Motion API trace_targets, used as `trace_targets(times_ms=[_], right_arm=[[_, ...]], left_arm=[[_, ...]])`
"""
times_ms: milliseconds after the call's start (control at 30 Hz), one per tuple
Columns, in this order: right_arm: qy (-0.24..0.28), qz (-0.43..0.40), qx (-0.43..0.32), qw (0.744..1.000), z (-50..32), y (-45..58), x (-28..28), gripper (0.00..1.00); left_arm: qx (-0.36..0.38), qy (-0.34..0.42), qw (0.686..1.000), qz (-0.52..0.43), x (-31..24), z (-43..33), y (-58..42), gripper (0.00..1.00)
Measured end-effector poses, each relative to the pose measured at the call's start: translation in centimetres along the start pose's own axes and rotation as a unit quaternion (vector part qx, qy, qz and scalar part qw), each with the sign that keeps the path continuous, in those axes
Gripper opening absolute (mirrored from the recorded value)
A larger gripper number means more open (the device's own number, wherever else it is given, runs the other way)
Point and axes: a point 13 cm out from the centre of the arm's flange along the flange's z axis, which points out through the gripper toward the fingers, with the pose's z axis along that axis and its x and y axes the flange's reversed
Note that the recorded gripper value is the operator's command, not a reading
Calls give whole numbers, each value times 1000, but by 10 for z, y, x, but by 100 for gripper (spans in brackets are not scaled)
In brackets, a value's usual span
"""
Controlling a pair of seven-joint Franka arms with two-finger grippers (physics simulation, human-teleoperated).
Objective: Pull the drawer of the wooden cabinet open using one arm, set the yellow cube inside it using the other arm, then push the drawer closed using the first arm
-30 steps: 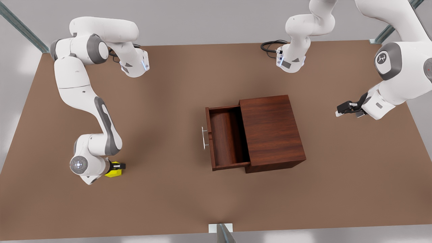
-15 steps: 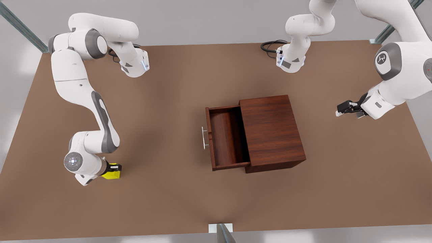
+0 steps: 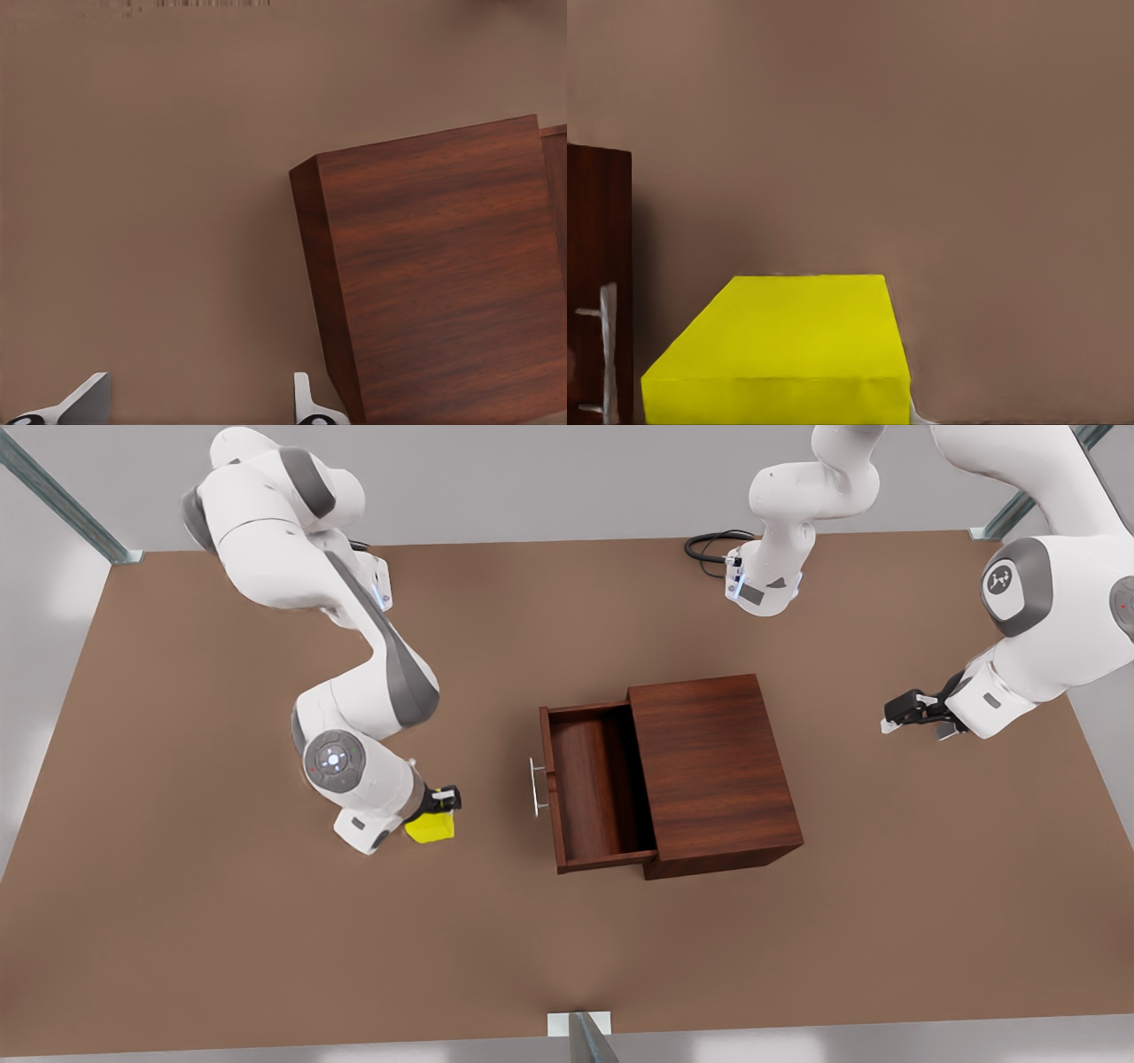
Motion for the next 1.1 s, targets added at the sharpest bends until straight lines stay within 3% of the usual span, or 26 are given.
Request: trace_targets(times_ms=[267,600,633,667,833,933,1033,1100], right_arm=[[44,53,-26,997,28,191,67,61],[58,207,-27,976,83,262,84,62],[58,221,-28,973,83,263,83,64],[57,234,-27,970,83,263,83,97],[53,293,-26,954,84,263,79,100],[39,363,-34,930,31,182,32,100],[14,478,-26,878,-68,-60,-24,100],[20,519,9,854,-93,-202,-1,100]], left_arm=[[0,1,1000,-1,3,-1,5,100],[0,6,1000,6,6,-1,0,100],[0,7,1000,7,6,-1,-1,100],[0,7,1000,7,6,-1,-1,100],[-1,7,1000,8,6,-1,-1,100],[-2,-1,1000,9,1,-8,-1,100],[-17,-50,998,33,-21,-64,-34,100],[-24,-64,995,74,-29,-82,-109,100]])
